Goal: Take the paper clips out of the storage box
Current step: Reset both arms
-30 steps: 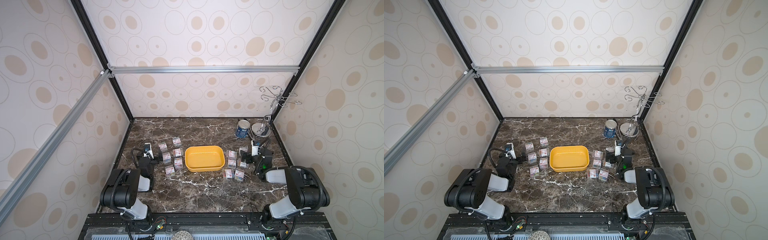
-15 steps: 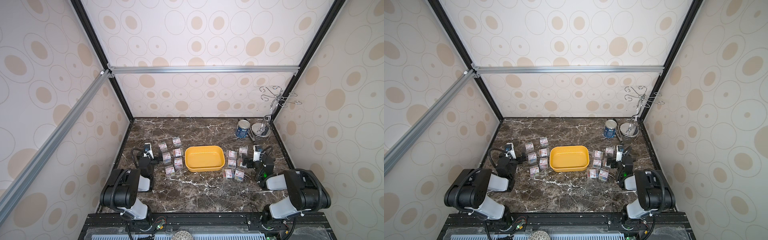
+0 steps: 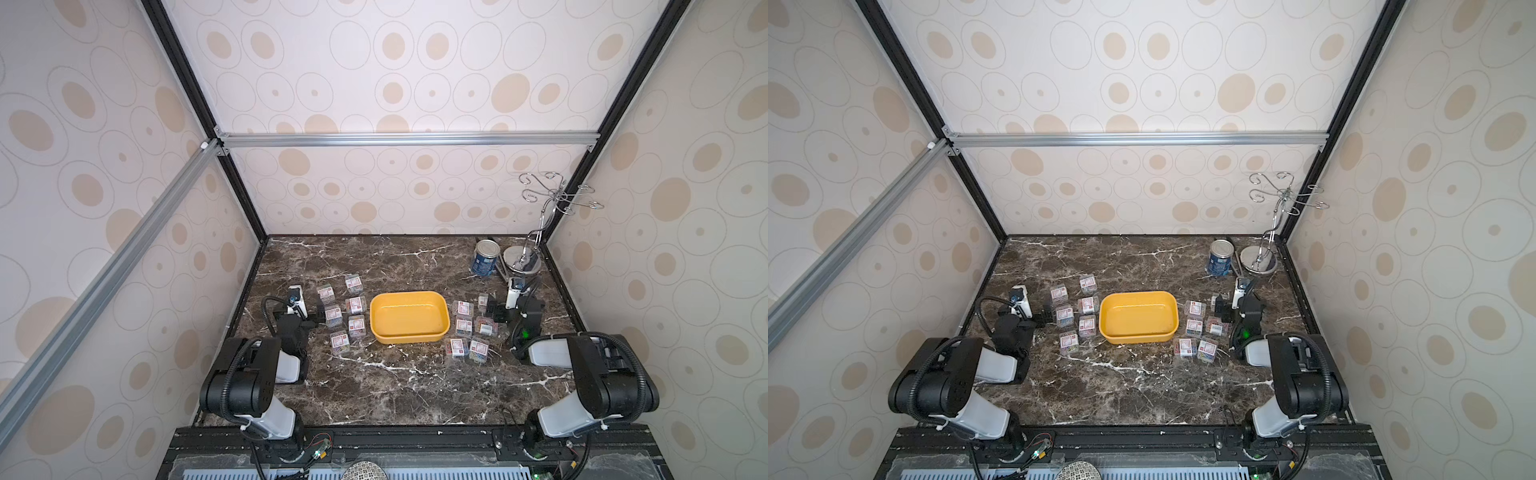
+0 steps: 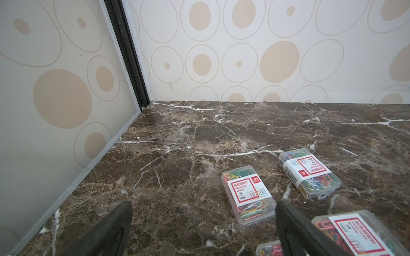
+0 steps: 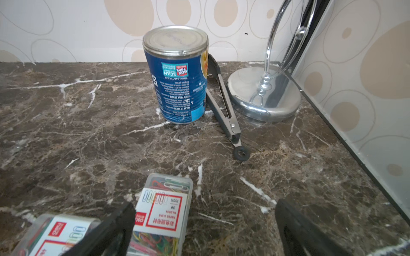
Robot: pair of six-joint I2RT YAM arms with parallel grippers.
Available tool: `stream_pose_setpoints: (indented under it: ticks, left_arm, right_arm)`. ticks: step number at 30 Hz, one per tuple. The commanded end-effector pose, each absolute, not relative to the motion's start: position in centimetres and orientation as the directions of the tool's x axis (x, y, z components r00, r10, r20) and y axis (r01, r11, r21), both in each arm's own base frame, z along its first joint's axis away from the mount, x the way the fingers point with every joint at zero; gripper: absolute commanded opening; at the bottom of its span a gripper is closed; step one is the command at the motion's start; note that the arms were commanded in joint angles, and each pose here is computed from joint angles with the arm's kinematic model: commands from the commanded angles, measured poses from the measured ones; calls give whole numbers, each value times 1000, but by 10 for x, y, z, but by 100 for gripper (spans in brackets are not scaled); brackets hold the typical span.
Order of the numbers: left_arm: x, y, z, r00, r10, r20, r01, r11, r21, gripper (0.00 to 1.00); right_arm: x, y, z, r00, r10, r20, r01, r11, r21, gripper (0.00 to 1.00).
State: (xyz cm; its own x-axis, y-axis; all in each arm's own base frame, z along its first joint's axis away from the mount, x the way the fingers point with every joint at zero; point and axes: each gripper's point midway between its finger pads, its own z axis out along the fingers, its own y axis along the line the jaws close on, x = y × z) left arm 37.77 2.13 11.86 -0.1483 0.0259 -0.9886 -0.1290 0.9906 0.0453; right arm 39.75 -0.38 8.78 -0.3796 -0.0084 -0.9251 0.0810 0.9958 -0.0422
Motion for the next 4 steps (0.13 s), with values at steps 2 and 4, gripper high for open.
stream_pose_setpoints:
  ticks: [2,4]
  left_arm:
    - [380,18,126,-124,52,-991,-115,991,66,100]
    - [379,18,125,-124,52,-991,-117,991,67,100]
  right_arm:
    - [396,-7,85,-391,-15,-920,95,994,-57,100]
    - [396,-6,85,-395,-16,-919,93,994,-57,100]
